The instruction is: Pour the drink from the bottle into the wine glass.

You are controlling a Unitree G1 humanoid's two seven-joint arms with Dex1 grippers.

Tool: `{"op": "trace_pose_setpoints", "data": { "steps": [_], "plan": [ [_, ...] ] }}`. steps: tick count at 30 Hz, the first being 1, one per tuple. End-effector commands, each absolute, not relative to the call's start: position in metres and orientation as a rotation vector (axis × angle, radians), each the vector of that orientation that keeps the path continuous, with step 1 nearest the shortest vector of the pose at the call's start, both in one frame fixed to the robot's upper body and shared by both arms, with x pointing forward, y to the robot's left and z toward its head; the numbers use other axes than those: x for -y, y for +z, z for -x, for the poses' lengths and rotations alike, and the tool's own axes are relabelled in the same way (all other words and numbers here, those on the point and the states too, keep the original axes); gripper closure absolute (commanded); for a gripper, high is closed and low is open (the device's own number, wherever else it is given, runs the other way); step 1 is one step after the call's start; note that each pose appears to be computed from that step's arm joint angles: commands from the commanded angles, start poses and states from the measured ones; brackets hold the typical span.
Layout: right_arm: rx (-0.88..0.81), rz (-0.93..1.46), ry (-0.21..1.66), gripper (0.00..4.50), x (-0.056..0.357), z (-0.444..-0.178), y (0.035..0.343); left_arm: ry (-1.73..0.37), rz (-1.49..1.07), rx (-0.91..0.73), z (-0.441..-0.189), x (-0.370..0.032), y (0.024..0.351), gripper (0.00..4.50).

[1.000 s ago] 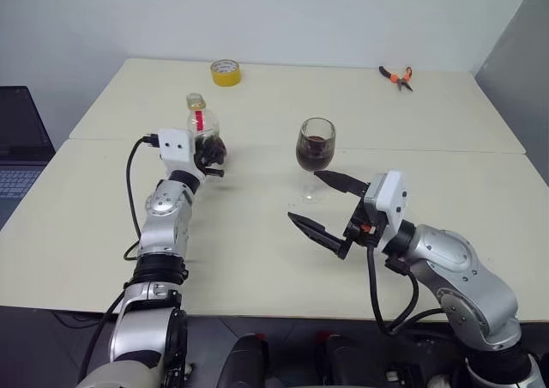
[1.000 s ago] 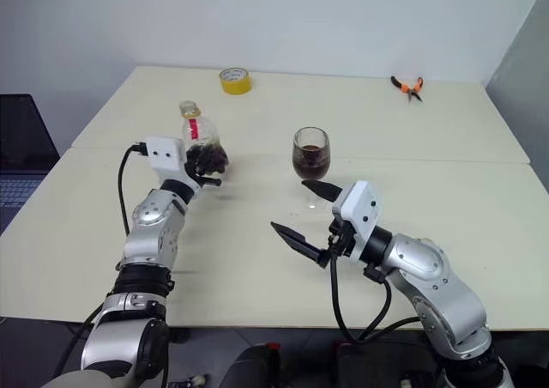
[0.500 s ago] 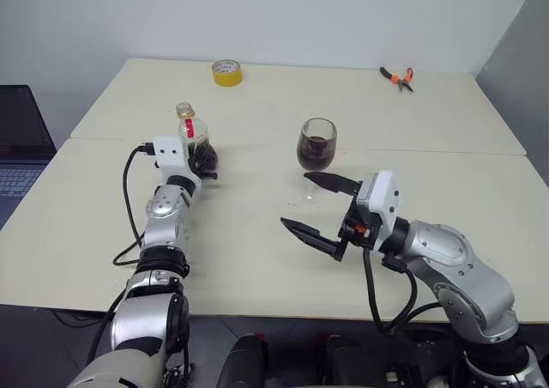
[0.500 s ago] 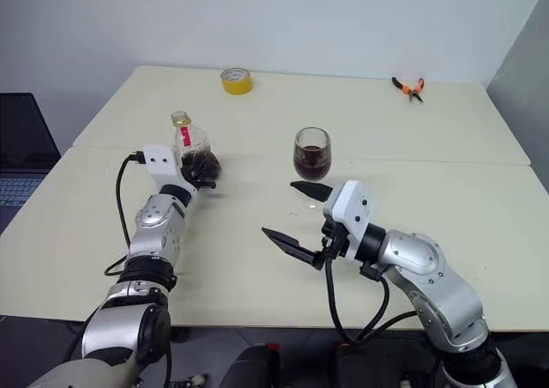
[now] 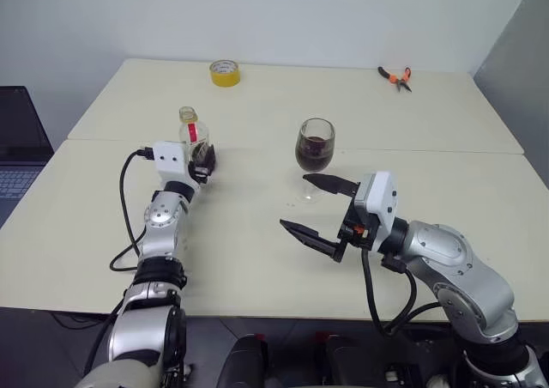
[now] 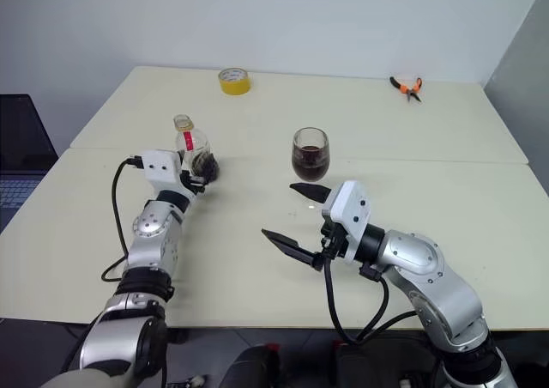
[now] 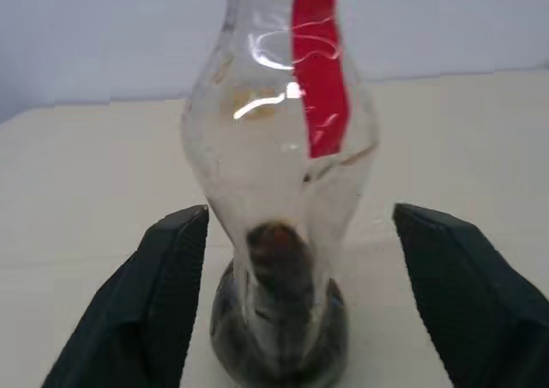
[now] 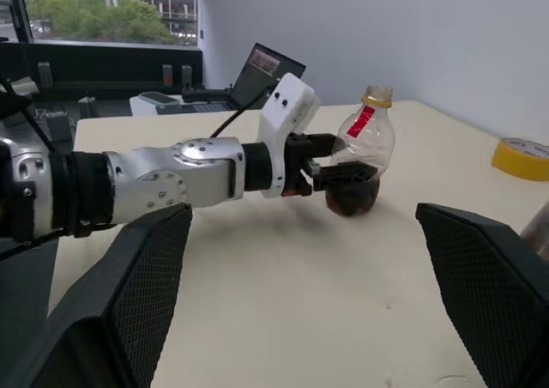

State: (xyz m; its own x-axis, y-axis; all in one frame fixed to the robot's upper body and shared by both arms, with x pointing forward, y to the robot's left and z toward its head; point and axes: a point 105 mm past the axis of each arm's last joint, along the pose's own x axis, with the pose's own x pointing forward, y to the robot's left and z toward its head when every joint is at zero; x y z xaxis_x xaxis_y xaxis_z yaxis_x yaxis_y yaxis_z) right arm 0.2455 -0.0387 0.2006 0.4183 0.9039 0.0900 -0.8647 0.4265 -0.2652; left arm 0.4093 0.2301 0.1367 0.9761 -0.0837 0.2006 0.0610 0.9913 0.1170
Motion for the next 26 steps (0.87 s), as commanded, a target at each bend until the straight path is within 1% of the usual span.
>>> {"op": "trace_pose_setpoints", "data": {
  "steps": [1,4,7,9,11,12,14,17,19,26],
  "plan": [
    [0.279,0.21,1.086,0.0,0.049,-0.239,0.207,-0.053,-0.125,0.237,-0.395,-0.234,0.153,0.52],
    [0.254,0.221,1.038,0.0,0.059,-0.24,0.198,-0.029,-0.141,0.186,-0.382,-0.237,0.147,0.52],
    [0.21,0.199,0.844,0.0,0.086,-0.257,0.173,0.024,-0.186,0.151,-0.363,-0.239,0.14,0.52],
    [0.224,0.216,0.727,0.0,0.099,-0.267,0.166,0.023,-0.196,0.152,-0.357,-0.236,0.139,0.52],
    [0.242,0.19,0.584,0.0,0.116,-0.279,0.162,0.02,-0.187,0.138,-0.352,-0.235,0.134,0.52],
    [0.244,0.166,0.539,0.0,0.121,-0.282,0.159,0.021,-0.185,0.129,-0.35,-0.234,0.132,0.52],
    [0.263,0.118,0.393,0.0,0.139,-0.291,0.153,0.01,-0.19,0.129,-0.347,-0.23,0.13,0.52],
    [0.296,0.031,0.172,0.0,0.161,-0.299,0.137,-0.051,-0.181,0.159,-0.344,-0.21,0.13,0.52],
    [0.305,0.004,0.11,0.0,0.166,-0.303,0.133,-0.069,-0.172,0.176,-0.343,-0.203,0.132,0.52],
    [0.308,0.001,0.044,0.0,0.17,-0.315,0.124,-0.093,-0.178,0.226,-0.342,-0.193,0.134,0.52]
  ]
}}
